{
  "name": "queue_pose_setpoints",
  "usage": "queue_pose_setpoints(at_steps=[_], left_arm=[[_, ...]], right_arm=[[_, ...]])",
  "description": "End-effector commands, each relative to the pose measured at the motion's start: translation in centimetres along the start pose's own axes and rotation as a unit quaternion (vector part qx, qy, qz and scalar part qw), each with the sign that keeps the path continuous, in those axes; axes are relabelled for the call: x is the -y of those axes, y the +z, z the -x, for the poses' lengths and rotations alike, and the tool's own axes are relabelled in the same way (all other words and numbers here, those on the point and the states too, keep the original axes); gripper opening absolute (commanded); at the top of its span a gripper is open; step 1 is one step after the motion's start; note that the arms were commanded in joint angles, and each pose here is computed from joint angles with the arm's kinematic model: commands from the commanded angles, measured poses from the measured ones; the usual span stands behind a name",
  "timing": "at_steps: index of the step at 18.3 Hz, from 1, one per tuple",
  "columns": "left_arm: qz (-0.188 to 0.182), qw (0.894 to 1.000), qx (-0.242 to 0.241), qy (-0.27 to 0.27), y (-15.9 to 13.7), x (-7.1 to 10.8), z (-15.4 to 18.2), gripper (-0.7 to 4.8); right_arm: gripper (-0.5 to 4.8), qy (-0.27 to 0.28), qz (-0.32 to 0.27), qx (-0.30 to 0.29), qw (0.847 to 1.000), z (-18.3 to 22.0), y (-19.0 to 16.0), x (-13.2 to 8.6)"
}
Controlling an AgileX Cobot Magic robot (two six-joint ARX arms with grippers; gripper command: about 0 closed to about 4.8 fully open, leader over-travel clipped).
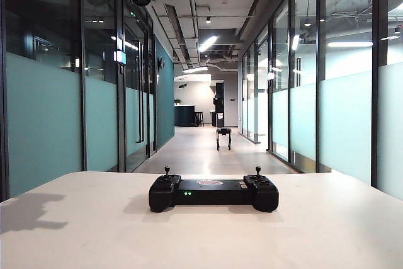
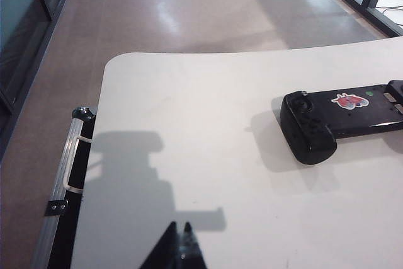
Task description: Push the left joystick on the remote control sitting on the white table forward to make the robot dog walk in a straight line until it approaches the door.
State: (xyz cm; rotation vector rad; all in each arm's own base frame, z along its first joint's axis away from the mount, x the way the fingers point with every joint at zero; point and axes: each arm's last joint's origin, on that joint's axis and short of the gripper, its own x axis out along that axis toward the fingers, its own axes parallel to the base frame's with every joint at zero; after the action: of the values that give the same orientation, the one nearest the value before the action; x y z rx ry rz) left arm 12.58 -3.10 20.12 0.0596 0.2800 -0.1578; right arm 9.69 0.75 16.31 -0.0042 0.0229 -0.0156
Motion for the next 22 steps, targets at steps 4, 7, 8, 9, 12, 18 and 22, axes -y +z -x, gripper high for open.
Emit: queue_pose_setpoints(at_steps=[4, 7, 8, 9, 12, 18, 22], left_arm=[[0.000, 1.000, 0.006, 0.000, 0.22, 0.00, 0.05, -0.05], [0.000, 1.000, 0.006, 0.000, 0.22, 0.00, 0.05, -0.05], [0.000, 1.000, 0.006, 0.000, 0.22, 0.00, 0.04, -0.05], [0.000, 1.000, 0.006, 0.000, 0.22, 0.00, 0.05, -0.05], [0.000, 1.000, 0.006, 0.000, 0.22, 0.00, 0.05, -0.05], [0.000, 1.000, 0.006, 0.000, 0.22, 0.00, 0.04, -0.05], [0.000, 1.000, 0.006, 0.000, 0.22, 0.00, 0.04, -0.05]], right_arm=[[-0.04, 0.015, -0.018, 0.014, 1.000, -0.05, 0.06, 0.05], [-0.04, 0.009, -0.017, 0.013, 1.000, -0.08, 0.04, 0.46], [-0.04, 0.003, -0.017, 0.013, 1.000, -0.09, 0.04, 0.55], [-0.04, 0.002, -0.017, 0.013, 1.000, -0.09, 0.04, 0.57], [0.00, 0.001, -0.017, 0.014, 1.000, -0.08, 0.04, 0.55], [0.00, -0.026, -0.014, 0.009, 1.000, -0.08, -0.05, 0.70], [0.00, -0.026, -0.015, 0.009, 1.000, -0.08, -0.05, 0.70]])
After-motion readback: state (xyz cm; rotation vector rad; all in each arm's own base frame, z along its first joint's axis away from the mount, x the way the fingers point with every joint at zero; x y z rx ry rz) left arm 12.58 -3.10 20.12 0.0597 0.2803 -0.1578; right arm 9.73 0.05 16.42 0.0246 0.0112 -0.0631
